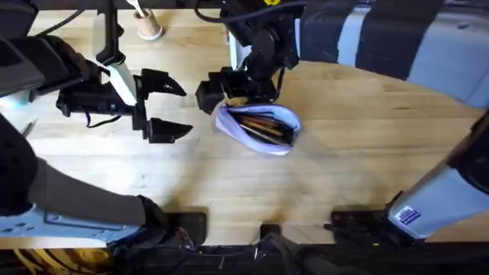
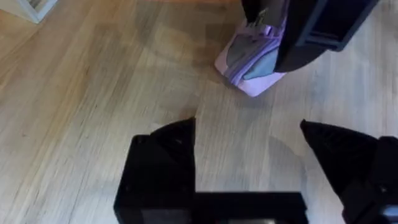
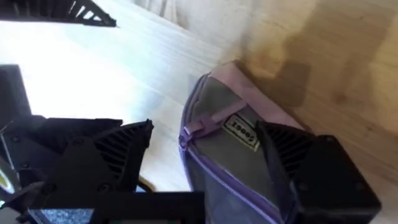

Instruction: Unzip the bag, pick up the pens from the table one at a time and place them inside, then zip the bag closed.

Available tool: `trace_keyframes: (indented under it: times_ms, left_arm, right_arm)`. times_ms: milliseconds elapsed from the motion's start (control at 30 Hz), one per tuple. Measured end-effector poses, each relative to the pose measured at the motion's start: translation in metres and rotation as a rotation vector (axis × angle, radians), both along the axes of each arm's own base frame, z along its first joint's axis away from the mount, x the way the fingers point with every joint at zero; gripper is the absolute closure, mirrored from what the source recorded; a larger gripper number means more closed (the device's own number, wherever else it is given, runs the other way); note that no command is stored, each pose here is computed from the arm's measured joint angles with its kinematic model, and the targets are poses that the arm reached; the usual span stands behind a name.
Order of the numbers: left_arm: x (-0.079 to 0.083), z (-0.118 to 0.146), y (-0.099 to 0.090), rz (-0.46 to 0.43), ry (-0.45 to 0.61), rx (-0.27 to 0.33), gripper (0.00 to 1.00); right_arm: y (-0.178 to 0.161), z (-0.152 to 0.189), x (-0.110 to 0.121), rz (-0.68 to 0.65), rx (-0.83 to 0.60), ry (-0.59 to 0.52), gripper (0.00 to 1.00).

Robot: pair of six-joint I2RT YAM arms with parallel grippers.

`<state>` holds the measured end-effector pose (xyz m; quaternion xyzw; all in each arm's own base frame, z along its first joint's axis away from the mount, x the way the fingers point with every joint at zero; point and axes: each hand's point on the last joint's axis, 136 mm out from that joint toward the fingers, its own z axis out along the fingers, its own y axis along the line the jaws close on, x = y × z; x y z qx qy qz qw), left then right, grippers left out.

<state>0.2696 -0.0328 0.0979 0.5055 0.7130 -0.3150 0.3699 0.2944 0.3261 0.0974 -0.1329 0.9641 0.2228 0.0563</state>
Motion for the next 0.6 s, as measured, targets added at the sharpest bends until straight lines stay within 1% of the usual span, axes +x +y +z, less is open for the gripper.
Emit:
trace_keyframes:
  times_ms: [67, 233, 600]
  left_arm:
    - [0.001, 0.001, 0.000, 0.001, -0.003, -0.004, 0.007]
    - [0.001, 0.001, -0.001, 0.003, -0.004, -0.007, 0.007]
    - [0.001, 0.002, -0.001, 0.003, -0.005, -0.010, 0.007]
  right_arm:
    - [0.004, 0.002, -0.005, 0.011, 0.029, 0.030, 0.004]
    - [0.009, 0.005, -0.010, 0.025, 0.069, 0.065, 0.004]
    - [0.023, 0.014, -0.009, 0.042, 0.149, 0.064, 0.004]
